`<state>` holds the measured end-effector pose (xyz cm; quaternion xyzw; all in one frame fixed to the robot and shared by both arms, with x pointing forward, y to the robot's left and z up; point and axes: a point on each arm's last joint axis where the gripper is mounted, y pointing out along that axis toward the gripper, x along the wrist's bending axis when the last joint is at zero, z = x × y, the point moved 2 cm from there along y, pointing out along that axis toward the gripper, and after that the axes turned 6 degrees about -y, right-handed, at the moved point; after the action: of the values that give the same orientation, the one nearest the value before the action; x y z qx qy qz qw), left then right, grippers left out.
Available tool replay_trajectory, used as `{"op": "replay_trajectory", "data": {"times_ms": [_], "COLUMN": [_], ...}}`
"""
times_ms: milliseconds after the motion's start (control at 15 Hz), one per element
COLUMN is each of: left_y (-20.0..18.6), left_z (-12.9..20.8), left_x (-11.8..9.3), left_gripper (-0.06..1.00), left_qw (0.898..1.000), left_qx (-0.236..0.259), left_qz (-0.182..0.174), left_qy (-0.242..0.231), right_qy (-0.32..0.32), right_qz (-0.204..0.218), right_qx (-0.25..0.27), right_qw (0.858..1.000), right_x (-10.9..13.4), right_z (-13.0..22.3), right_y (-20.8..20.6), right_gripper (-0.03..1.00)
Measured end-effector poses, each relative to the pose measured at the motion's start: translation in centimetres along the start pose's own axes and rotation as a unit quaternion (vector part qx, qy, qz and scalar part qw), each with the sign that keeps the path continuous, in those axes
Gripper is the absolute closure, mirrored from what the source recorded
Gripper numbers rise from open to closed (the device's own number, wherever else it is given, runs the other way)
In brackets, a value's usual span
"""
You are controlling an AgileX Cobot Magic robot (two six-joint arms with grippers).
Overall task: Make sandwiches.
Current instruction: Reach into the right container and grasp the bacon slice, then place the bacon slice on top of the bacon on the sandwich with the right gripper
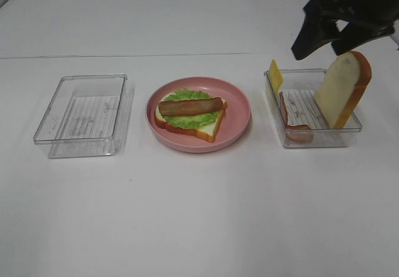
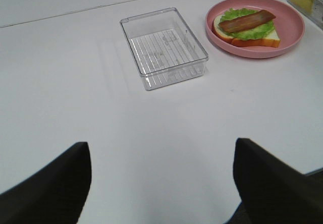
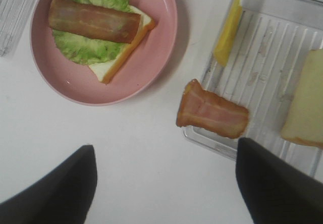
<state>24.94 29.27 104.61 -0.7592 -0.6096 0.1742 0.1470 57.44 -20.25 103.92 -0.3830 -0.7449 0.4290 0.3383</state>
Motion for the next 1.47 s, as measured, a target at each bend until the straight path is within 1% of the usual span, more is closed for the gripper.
{"op": "replay_trajectory", "data": {"times_ms": [200, 267, 400, 600, 733, 800, 867, 933, 1000, 1067, 1133, 1333, 1467], "left_y": [0.0, 0.0, 0.0, 0.0, 0.0, 0.0, 0.0, 0.0, 0.0, 0.0, 0.0, 0.0, 0.0], "left_z": [0.0, 0.0, 0.0, 0.0, 0.0, 0.0, 0.0, 0.0, 0.0, 0.0, 0.0, 0.0, 0.0], "left_x": [0.0, 0.0, 0.0, 0.0, 0.0, 0.0, 0.0, 0.0, 0.0, 0.0, 0.0, 0.0, 0.0], "left_gripper": [0.21, 0.21, 0.21, 0.21, 0.21, 0.21, 0.21, 0.21, 0.21, 0.21, 0.21, 0.21, 0.21], "left_qw": [1.0, 1.0, 1.0, 1.0, 1.0, 1.0, 1.0, 1.0, 1.0, 1.0, 1.0, 1.0, 1.0], "left_qx": [0.0, 0.0, 0.0, 0.0, 0.0, 0.0, 0.0, 0.0, 0.0, 0.0, 0.0, 0.0, 0.0], "left_qz": [0.0, 0.0, 0.0, 0.0, 0.0, 0.0, 0.0, 0.0, 0.0, 0.0, 0.0, 0.0, 0.0], "left_qy": [0.0, 0.0, 0.0, 0.0, 0.0, 0.0, 0.0, 0.0, 0.0, 0.0, 0.0, 0.0, 0.0], "right_qy": [0.022, 0.048, 0.062, 0.07, 0.075, 0.076, 0.078, 0.079, 0.083, 0.087, 0.089, 0.087, 0.08], "right_qz": [-0.005, -0.01, -0.012, -0.015, -0.012, -0.01, -0.009, -0.009, -0.007, -0.007, -0.008, -0.016, -0.026], "right_qx": [0.042, 0.079, 0.115, 0.144, 0.145, 0.143, 0.142, 0.142, 0.141, 0.141, 0.142, 0.154, 0.163], "right_qw": [0.999, 0.996, 0.991, 0.987, 0.987, 0.987, 0.987, 0.987, 0.987, 0.986, 0.986, 0.984, 0.983], "right_x": [0.5, 0.1, -0.6, -1.2, -1.7, -1.9, -2.1, -2.1, -2.1, -2.1, -2.1, -1.7, -1.3], "right_z": [-1.5, -2.1, -2.1, -1.6, -1.6, -1.6, -1.6, -1.5, -1.6, -1.6, -1.8, -2.7, -3.7], "right_y": [2.9, 5.0, 7.2, 9.7, 11.2, 11.8, 12.4, 12.5, 12.5, 12.5, 12.3, 11.0, 9.3], "right_gripper": [0.3, 0.31, 0.31, 0.32, 0.35, 0.39, 0.55, 0.61, 0.72, 0.86, 0.95, 0.97, 0.97]}}
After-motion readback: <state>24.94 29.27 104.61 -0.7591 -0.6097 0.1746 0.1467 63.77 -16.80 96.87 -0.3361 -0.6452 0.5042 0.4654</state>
